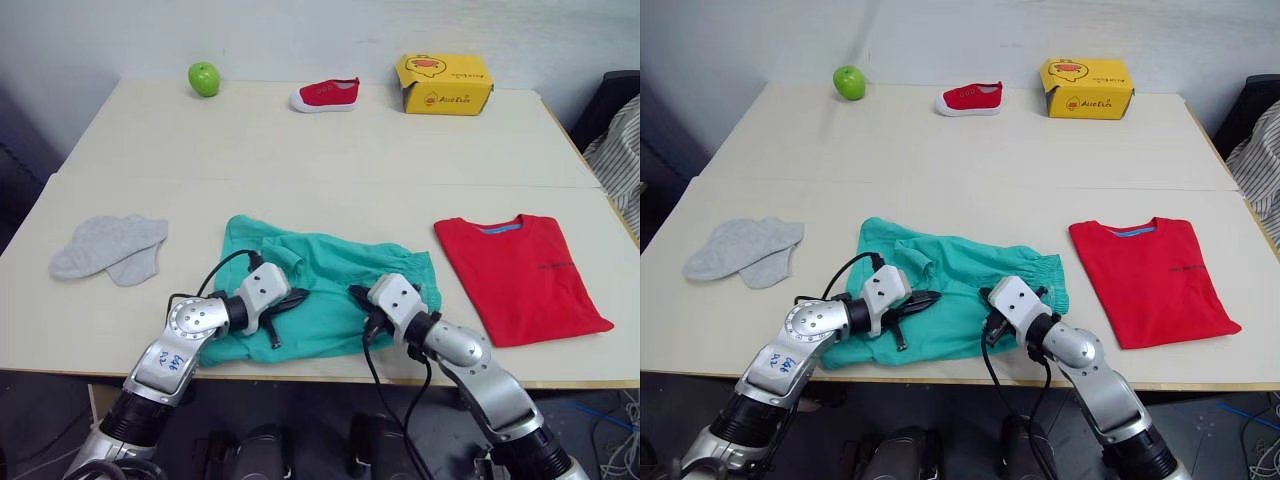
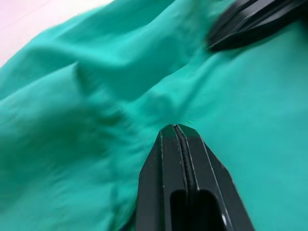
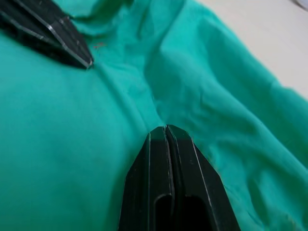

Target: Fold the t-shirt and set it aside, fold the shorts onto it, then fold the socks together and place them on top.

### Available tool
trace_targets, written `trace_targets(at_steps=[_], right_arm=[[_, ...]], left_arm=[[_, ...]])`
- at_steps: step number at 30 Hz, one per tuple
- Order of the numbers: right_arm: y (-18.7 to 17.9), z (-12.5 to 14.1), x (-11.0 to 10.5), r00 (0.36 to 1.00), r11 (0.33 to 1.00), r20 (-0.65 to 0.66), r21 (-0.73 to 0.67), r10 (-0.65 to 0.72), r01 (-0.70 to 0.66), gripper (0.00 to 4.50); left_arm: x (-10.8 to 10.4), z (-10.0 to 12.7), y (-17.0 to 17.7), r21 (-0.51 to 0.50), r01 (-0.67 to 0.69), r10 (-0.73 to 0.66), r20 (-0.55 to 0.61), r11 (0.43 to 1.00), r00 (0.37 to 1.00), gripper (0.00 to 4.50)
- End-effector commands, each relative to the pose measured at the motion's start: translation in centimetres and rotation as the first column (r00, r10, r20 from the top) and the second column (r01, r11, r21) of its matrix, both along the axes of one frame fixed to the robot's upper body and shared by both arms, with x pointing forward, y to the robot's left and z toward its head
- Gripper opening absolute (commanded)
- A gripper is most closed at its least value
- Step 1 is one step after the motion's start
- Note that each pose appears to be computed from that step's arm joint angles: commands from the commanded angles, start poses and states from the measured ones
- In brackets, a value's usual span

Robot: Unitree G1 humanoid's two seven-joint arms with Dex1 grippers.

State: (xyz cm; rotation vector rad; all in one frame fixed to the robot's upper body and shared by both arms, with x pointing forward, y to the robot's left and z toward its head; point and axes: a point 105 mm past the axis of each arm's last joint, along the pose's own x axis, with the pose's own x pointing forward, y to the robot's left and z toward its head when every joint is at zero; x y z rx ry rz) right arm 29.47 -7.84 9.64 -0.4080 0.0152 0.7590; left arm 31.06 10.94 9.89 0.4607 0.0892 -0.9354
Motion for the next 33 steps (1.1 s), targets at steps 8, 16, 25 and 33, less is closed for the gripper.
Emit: trace_targets(at_steps=[8, 16, 25, 33], right_arm=[[-0.6, 1.6, 0.3, 1.0, 0.999, 0.023, 0.05, -0.014, 0.013, 0.04], [0.9, 4.0, 0.2, 0.998, 0.981, 0.062, 0.193, 0.017, -0.029, 0.04], [1.0, 4.0, 3.7, 0.984, 0.983, 0.115, 0.146, -0.132, 0.115, 0.04], [-5.0, 1.1, 5.7, 0.945, 0.958, 0.161, 0.024, -0.286, 0.286, 0.04]], left_arm=[[4.8, 3.5, 8.7, -0.033, -0.364, 0.36, 0.251, 0.931, 0.898, 0.0], [3.9, 8.7, 9.5, -0.38, -0.164, 0.26, 0.216, 0.91, 0.941, 0.0], [3.8, 4.2, 1.6, -0.123, 0.046, -0.029, 0.137, 0.991, 0.99, 0.0], [4.9, -3.1, 2.5, -0.025, -0.199, 0.196, -0.08, 0.98, 0.977, 0.0]])
